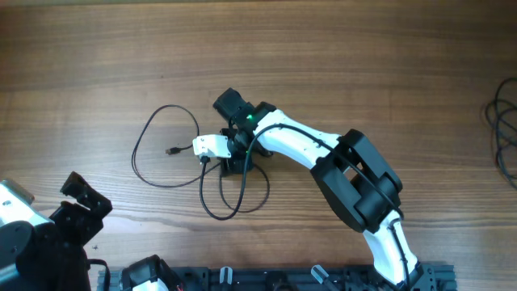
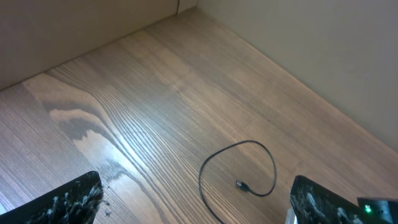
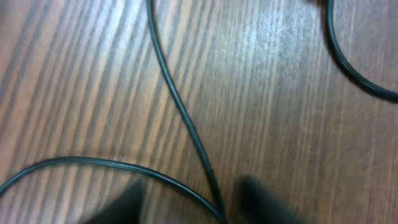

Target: Untangle cables

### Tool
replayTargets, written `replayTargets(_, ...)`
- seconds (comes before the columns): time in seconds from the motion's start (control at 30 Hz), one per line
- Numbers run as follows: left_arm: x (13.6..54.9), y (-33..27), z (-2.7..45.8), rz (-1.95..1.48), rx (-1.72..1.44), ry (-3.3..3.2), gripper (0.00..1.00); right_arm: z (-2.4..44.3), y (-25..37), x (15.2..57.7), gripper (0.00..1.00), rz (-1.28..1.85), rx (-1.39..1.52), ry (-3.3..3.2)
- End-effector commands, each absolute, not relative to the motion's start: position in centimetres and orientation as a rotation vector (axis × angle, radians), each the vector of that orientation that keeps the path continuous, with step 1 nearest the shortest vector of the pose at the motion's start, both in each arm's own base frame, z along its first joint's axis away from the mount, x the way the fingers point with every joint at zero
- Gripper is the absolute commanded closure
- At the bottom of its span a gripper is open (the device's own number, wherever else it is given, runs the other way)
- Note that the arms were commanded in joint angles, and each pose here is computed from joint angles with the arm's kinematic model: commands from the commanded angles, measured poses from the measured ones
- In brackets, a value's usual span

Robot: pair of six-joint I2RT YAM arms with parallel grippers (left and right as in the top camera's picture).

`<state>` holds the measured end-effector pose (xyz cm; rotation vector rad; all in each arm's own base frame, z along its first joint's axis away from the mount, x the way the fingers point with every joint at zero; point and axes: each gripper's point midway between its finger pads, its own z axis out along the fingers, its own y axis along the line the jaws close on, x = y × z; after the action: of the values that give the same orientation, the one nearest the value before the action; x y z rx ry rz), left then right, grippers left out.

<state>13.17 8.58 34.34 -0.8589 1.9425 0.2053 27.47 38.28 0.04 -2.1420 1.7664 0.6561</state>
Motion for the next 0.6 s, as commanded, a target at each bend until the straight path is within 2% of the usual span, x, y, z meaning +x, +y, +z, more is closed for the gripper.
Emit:
replayTargets(0.0,13.3,8.0,35.0,0.171,-0.833,1.930,0.02,-1.5,37.8,27.0,0.11,0.685,-2.129,1.835)
replayTargets(0.07,13.3,8.0,35.0,0.171,-0.833,1.930,0.02,-1.5,37.8,27.1,0.13,0.683,-2.129,1.827)
replayTargets(0.13,13.3,8.0,35.0,0.171,-0.833,1.930,0.02,-1.5,38.0,27.3,0.31,0.679,-2.125,1.817)
replayTargets(0.17,13.3,8.0,35.0,0.171,-0.833,1.930,0.02,-1.4,38.0,27.4,0.37,0.678,-2.122,1.816)
replayTargets(0.2,13.3,8.0,35.0,0.171,-0.833,1.930,0.02,-1.4,38.0,27.5,0.37,0.673,-2.119,1.811)
replayTargets(0.3,13.3,8.0,35.0,0.171,-0.833,1.930,0.02,-2.4,37.4,28.2,0.30,0.589,-2.122,1.827)
replayTargets(0.4,13.3,8.0,35.0,0.171,-0.833,1.930,0.01,-3.8,36.1,28.1,0.07,0.519,-2.139,1.864)
replayTargets(0.43,13.3,8.0,35.0,0.171,-0.833,1.929,0.01,-4.2,35.8,27.9,0.03,0.517,-2.143,1.871)
replayTargets(0.57,13.4,8.1,35.1,0.171,-0.832,1.927,0.01,-4.9,35.0,27.3,0.03,0.516,-2.177,1.861)
